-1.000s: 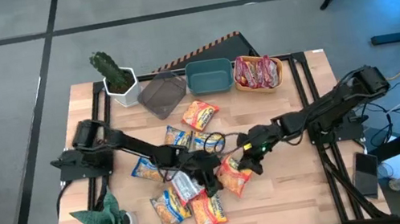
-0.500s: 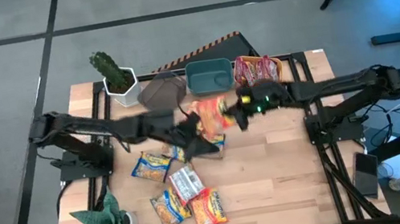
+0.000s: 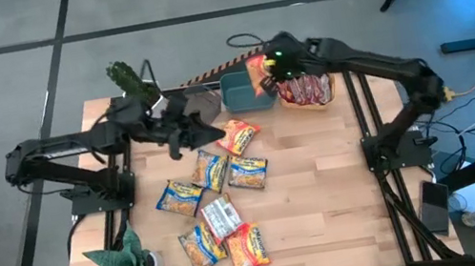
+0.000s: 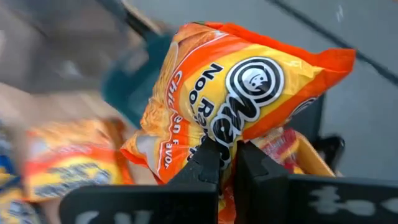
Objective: Sort Maruchan noodles
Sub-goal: Put the orange noodle pack into the blue bin
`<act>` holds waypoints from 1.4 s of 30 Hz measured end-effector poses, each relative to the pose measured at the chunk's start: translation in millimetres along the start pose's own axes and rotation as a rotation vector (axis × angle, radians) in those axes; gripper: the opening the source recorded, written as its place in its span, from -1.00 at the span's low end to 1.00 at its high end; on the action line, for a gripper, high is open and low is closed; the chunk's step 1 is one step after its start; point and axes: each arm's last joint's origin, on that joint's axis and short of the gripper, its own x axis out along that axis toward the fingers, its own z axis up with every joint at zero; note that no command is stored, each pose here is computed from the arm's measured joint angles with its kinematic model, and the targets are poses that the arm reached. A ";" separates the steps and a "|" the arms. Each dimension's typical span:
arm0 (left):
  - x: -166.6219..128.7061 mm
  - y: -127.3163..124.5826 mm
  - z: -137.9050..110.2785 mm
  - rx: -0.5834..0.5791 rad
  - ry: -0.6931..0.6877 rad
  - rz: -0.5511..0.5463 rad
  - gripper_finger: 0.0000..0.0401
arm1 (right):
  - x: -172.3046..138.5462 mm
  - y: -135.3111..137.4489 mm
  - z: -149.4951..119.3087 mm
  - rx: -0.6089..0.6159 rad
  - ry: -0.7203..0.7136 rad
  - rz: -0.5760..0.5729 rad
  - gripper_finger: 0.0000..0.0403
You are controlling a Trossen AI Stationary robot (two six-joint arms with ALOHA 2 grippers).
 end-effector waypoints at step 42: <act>-42.1 -1.7 32.2 0.053 -0.051 -0.038 -0.78 | 130.3 14.5 4.0 -0.035 0.427 -0.247 -0.91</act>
